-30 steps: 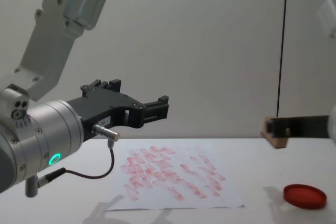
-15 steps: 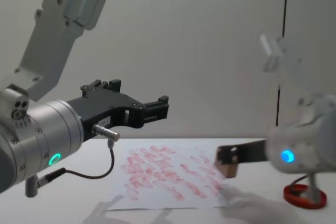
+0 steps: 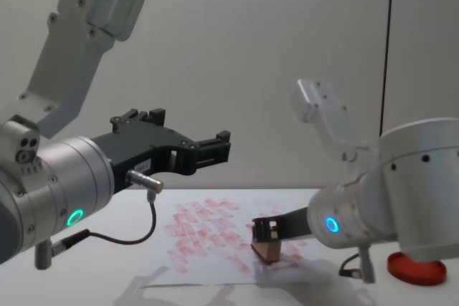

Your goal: Use the one hand to pick up the stamp and affix it onto the A4 paper.

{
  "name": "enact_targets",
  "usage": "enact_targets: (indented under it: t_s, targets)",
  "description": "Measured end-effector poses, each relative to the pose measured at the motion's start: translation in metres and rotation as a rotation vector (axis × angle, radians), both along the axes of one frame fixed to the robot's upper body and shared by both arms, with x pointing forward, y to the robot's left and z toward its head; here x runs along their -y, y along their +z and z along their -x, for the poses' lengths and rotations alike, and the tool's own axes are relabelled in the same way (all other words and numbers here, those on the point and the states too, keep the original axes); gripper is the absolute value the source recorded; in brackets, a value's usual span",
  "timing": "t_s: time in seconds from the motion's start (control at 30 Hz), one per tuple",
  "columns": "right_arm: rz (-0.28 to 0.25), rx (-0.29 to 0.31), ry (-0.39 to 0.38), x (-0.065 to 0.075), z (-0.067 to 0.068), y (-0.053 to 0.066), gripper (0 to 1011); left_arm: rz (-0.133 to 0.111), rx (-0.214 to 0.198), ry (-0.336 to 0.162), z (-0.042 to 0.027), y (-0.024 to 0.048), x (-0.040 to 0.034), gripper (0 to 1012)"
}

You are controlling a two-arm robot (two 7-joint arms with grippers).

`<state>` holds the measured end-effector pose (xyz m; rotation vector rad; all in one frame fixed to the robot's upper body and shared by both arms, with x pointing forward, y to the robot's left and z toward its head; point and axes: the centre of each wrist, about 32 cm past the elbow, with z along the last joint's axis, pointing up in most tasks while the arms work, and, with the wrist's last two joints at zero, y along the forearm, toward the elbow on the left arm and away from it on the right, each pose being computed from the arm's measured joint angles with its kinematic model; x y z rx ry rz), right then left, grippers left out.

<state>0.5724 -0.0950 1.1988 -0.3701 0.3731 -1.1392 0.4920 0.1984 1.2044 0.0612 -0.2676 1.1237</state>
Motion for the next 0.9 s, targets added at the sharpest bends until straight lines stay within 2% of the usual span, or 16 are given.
enact_targets:
  t_s: [0.4, 0.9]
  targets:
    - [0.027, -0.047, 0.004, -0.012, -0.013, 0.001, 218, 0.0, 0.0, 0.0, 0.0, 0.0, 0.0, 993]
    - [0.055, -0.1, 0.006, -0.019, -0.022, 0.001, 218, 0.0, 0.0, 0.0, 0.0, 0.0, 0.0, 993]
